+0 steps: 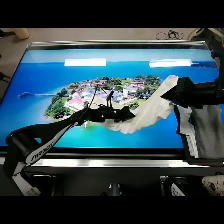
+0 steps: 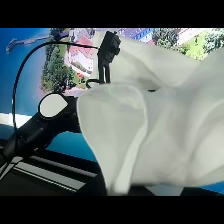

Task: Fold the shirts.

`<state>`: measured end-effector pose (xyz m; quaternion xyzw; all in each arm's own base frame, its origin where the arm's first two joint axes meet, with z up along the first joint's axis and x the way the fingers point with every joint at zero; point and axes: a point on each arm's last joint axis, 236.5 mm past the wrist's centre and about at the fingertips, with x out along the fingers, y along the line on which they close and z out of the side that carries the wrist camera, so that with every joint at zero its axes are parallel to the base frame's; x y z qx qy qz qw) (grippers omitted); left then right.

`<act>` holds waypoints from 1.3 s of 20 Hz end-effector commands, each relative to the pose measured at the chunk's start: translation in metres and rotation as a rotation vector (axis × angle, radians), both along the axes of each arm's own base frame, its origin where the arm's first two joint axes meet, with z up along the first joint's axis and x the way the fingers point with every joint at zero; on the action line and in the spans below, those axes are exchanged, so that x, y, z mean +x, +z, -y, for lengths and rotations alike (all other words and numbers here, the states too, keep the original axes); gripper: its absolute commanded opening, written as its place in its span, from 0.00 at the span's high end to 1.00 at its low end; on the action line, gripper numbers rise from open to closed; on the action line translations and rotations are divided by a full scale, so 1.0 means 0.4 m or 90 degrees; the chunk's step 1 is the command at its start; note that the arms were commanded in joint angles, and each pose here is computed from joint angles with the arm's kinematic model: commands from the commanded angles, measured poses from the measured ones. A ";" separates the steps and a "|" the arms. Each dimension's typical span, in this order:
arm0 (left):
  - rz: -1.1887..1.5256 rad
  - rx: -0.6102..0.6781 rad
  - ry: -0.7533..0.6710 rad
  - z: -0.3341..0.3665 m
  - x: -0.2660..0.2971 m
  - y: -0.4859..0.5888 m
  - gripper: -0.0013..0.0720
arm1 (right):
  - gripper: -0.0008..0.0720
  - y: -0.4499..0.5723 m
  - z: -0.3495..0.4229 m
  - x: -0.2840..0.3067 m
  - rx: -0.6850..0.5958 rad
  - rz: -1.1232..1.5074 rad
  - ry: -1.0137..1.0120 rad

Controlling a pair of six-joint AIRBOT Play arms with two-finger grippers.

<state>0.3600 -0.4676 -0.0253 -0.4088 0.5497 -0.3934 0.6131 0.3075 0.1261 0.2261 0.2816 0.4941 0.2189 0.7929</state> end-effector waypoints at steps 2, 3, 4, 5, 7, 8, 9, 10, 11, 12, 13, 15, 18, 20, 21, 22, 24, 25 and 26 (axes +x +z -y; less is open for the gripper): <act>0.129 0.033 -0.014 -0.146 0.102 0.119 0.96 | 0.96 -0.033 -0.057 0.087 0.037 -0.005 0.008; 0.173 0.081 -0.002 -0.224 0.137 0.158 0.96 | 0.96 -0.060 -0.102 0.120 0.044 -0.007 0.023; 0.221 0.142 0.022 -0.323 0.175 0.206 0.96 | 0.96 -0.087 -0.160 0.146 0.055 -0.010 0.041; 0.266 0.202 0.055 -0.425 0.208 0.257 0.96 | 0.96 -0.116 -0.224 0.173 0.070 -0.011 0.057; 0.343 0.314 0.156 -0.658 0.255 0.388 0.95 | 0.96 -0.186 -0.365 0.226 0.115 -0.022 0.072; 0.373 0.354 0.219 -0.774 0.260 0.465 0.95 | 0.96 -0.227 -0.428 0.243 0.137 -0.034 0.078; 0.398 0.380 0.274 -0.870 0.253 0.534 0.95 | 0.96 -0.275 -0.491 0.257 0.161 -0.055 0.079; 0.423 0.396 0.322 -0.951 0.233 0.603 0.95 | 0.96 -0.325 -0.538 0.268 0.180 -0.079 0.074; 0.440 0.404 0.362 -1.013 0.206 0.659 0.95 | 0.96 -0.382 -0.582 0.276 0.193 -0.108 0.064; 0.450 0.413 0.387 -1.056 0.180 0.696 0.95 | 0.85 -0.430 -0.613 0.284 0.204 -0.132 0.050; 0.456 0.421 0.404 -1.087 0.153 0.723 0.95 | 0.37 -0.468 -0.632 0.290 0.220 -0.158 0.036; 0.452 0.433 0.408 -1.115 0.116 0.737 0.95 | 0.10 -0.475 -0.634 0.287 0.231 -0.161 0.055; 0.435 0.478 0.378 -1.136 0.098 0.698 0.95 | 0.10 -0.440 -0.484 0.284 0.144 -0.131 0.092; 0.418 0.494 0.373 -1.149 0.102 0.661 0.95 | 0.10 -0.485 -0.266 0.258 -0.022 -0.171 0.072; 0.403 0.497 0.367 -1.150 0.104 0.635 0.95 | 0.10 -0.536 -0.122 0.203 -0.138 -0.244 0.060; 0.387 0.497 0.361 -1.150 0.106 0.607 0.95 | 0.11 -0.585 -0.006 0.135 -0.237 -0.322 0.052; 0.357 0.497 0.347 -1.144 0.104 0.552 0.95 | 0.11 -0.667 0.054 0.016 -0.286 -0.428 0.067; 0.348 0.495 0.340 -1.138 0.101 0.535 0.95 | 0.11 -0.703 0.014 -0.005 -0.248 -0.436 0.074; 0.342 0.495 0.334 -1.132 0.099 0.521 0.95 | 0.11 -0.731 -0.034 0.005 -0.199 -0.422 0.053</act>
